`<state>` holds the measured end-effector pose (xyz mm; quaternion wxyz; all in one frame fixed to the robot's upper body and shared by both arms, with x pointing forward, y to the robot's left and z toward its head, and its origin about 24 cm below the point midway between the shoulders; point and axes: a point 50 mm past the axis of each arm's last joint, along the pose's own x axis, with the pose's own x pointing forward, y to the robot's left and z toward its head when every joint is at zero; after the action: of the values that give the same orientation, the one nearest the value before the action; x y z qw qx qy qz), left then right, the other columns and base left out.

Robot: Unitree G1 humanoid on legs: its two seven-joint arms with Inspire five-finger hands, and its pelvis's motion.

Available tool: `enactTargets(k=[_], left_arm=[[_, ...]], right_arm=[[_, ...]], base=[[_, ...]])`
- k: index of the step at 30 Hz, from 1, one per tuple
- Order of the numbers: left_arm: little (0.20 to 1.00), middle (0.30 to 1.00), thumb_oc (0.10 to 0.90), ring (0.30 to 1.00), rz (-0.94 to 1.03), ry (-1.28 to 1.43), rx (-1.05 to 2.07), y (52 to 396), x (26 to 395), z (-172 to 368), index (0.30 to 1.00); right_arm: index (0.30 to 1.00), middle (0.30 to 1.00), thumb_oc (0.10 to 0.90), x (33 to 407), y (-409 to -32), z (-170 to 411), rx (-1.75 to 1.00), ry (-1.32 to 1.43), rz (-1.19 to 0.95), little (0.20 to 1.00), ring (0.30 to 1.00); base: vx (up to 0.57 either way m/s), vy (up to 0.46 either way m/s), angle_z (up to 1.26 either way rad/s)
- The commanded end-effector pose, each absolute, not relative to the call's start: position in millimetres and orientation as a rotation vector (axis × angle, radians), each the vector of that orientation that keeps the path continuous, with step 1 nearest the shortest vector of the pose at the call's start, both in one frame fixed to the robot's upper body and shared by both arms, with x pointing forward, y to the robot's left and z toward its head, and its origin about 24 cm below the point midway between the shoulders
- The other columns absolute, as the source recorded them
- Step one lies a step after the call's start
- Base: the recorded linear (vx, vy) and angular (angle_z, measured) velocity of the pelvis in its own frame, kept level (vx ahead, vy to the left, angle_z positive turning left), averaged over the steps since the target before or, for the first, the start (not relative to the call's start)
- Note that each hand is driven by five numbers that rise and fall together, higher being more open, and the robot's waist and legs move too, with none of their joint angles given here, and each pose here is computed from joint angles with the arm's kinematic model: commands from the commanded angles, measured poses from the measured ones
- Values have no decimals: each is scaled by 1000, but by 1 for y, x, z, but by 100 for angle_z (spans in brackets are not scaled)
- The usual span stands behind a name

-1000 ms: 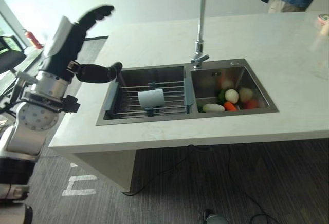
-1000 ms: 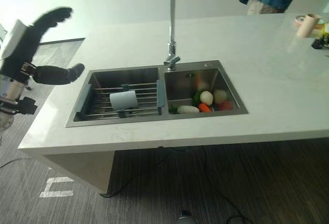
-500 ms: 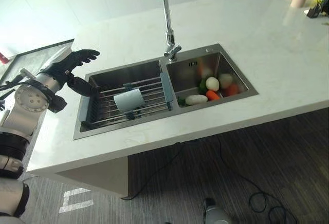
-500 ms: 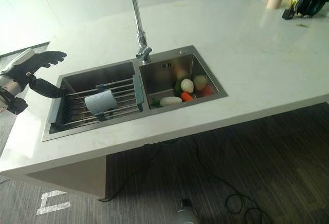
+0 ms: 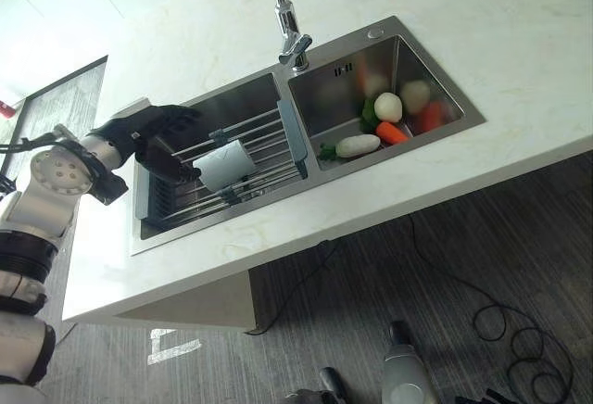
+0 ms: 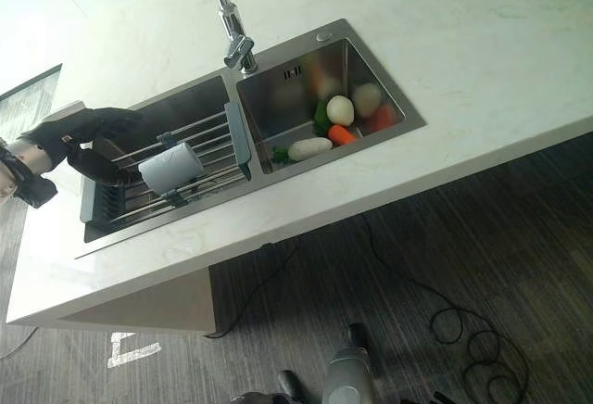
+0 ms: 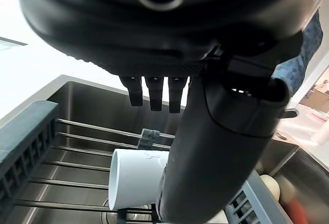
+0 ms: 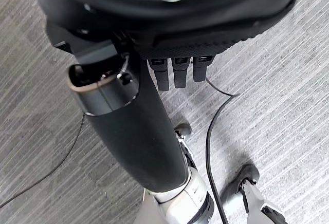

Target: Place the dishes in the dishwasher.

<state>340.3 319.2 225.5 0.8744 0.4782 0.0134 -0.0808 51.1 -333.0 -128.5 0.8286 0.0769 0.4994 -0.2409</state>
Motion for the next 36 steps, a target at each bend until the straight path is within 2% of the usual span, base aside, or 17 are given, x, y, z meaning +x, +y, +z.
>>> enactTargets(k=[1, 19, 36], left_arm=[[900, 900, 800, 900, -18, -137, 953, 334, 332, 277, 900], [900, 900, 800, 900, 116, -134, 960, 345, 334, 273, 900], [900, 900, 800, 900, 86, -97, 1012, 328, 348, 277, 900]], right_arm=[[900, 900, 800, 42, -350, -119, 119, 1037, -529, 900, 900], [900, 900, 800, 38, -361, -112, 93, 1016, -529, 900, 900], [900, 900, 800, 75, -358, -105, 135, 888, -477, 900, 900]], base=[[0, 0, 0], [15, 14, -5], [-40, -9, -1]])
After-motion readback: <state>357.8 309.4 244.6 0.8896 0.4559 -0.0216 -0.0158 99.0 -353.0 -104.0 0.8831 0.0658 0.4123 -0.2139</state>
